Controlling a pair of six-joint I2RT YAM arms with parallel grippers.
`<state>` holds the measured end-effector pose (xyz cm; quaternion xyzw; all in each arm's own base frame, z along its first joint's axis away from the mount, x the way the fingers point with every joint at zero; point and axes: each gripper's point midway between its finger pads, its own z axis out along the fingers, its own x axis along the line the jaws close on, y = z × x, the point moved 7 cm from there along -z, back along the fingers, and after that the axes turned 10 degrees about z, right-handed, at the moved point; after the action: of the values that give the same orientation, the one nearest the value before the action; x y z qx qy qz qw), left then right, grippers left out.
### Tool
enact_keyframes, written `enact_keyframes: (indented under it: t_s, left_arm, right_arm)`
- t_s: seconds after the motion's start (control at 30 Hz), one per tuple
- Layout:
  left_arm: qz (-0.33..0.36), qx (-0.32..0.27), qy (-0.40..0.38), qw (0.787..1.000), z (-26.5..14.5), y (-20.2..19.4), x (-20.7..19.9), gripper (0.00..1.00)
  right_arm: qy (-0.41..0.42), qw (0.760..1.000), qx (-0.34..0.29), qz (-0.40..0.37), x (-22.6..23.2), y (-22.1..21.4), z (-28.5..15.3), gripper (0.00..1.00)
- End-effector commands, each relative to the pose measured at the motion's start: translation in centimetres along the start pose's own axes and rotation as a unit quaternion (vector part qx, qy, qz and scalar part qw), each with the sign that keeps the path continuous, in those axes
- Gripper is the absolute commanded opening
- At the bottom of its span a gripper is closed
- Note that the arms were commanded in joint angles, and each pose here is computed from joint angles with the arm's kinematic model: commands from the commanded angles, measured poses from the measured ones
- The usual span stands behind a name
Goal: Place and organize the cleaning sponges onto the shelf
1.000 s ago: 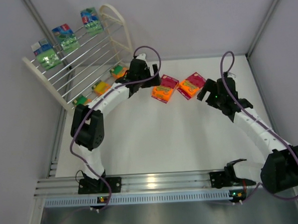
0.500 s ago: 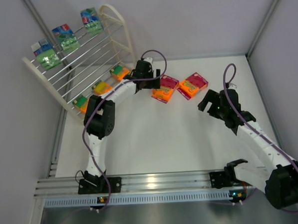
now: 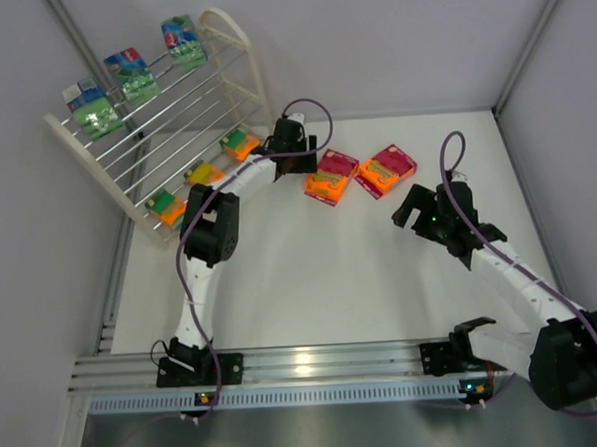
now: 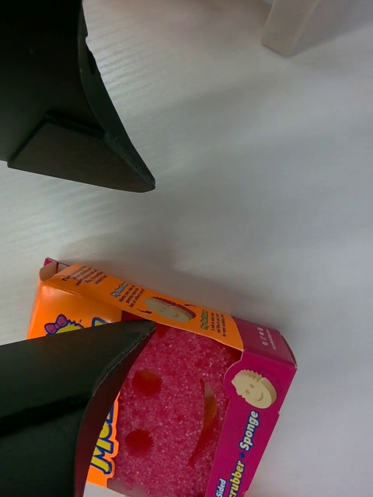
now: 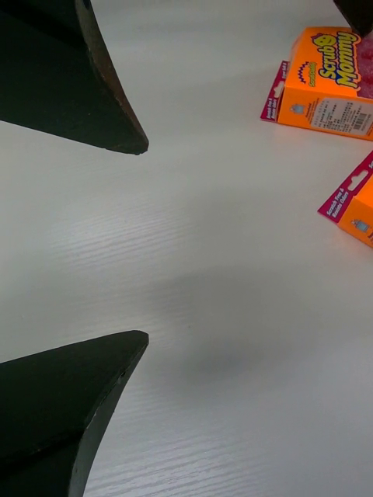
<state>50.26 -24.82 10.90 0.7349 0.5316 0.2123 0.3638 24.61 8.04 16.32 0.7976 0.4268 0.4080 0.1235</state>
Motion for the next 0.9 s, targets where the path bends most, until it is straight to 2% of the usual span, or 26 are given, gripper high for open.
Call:
enact_keyframes:
  t_s: [0.0,0.13,0.43,0.73,0.77,0.83,0.87]
  left_arm:
    - [0.011,-0.039,-0.010,0.999,-0.4,2.6,-0.2,0.72]
    - [0.019,-0.034,-0.028,0.999,-0.1,2.3,-0.5,0.72]
    - [0.017,-0.016,-0.016,1.000,1.2,0.8,-0.1,0.71]
    - [0.008,-0.012,-0.017,1.000,2.1,0.4,-0.3,0.57]
    - [0.010,-0.012,-0.017,1.000,2.1,0.4,-0.4,0.52]
    - [0.015,-0.011,-0.018,1.000,2.2,0.2,-0.6,0.50]
    - [0.017,-0.010,-0.020,1.000,2.1,0.2,-0.9,0.44]
  right_arm:
    - [0.024,1.000,-0.016,0.010,0.8,0.9,0.7,1.00]
    - [0.021,1.000,-0.012,0.011,0.7,0.8,1.0,0.99]
    - [0.020,1.000,-0.014,0.010,0.8,0.8,0.8,0.99]
    - [0.011,1.000,-0.013,0.013,0.5,0.8,1.1,0.99]
    - [0.011,1.000,-0.012,0.013,0.5,0.7,1.2,0.99]
    - [0.008,1.000,-0.010,0.013,0.4,0.6,1.3,0.99]
    - [0.008,1.000,-0.010,0.015,0.5,0.7,1.3,0.99]
